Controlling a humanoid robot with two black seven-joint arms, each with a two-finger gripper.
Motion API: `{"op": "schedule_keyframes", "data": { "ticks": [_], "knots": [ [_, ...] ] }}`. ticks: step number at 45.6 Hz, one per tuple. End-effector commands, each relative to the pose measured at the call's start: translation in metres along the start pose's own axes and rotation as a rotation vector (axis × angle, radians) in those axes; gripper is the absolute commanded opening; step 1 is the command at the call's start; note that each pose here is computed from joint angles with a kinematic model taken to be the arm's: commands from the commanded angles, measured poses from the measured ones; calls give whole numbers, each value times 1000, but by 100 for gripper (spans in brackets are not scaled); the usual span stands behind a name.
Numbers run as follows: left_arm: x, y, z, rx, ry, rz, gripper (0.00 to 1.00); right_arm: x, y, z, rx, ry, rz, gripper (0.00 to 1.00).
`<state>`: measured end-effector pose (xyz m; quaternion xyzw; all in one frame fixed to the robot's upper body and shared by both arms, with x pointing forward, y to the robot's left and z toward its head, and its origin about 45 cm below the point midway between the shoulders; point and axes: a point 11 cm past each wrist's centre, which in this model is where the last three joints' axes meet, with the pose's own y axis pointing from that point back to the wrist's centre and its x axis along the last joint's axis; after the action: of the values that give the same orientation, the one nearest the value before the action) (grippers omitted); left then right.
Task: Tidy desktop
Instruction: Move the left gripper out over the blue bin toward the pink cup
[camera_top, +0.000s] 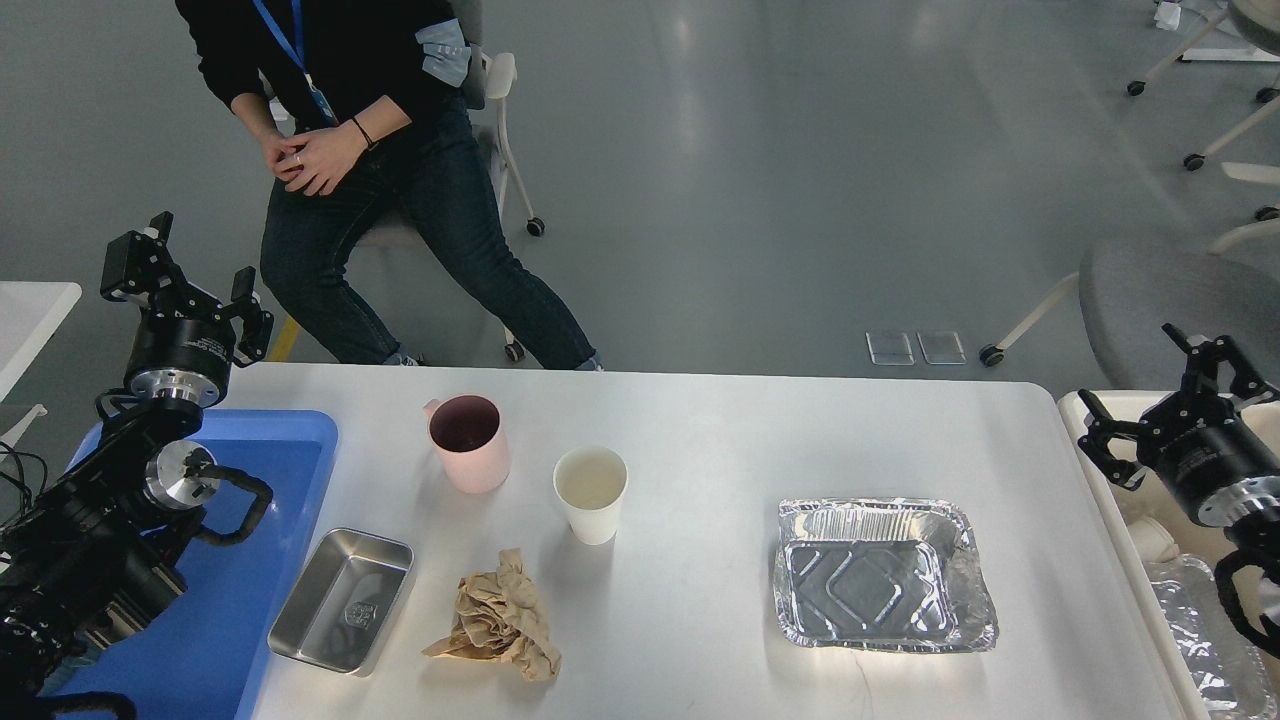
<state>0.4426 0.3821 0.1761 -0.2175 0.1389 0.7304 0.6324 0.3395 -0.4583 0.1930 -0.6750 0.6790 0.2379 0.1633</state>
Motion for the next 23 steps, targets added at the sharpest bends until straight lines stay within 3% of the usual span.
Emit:
{"op": "schedule_keyframes", "data": {
  "ticks": [1, 23],
  "knots": [
    [-2, 0, 1, -17, 3, -1, 97, 0, 0, 0, 0, 0, 0, 100],
    [-5, -5, 11, -71, 1, 9, 97, -1, 0, 0, 1, -2, -1, 100]
  ]
}}
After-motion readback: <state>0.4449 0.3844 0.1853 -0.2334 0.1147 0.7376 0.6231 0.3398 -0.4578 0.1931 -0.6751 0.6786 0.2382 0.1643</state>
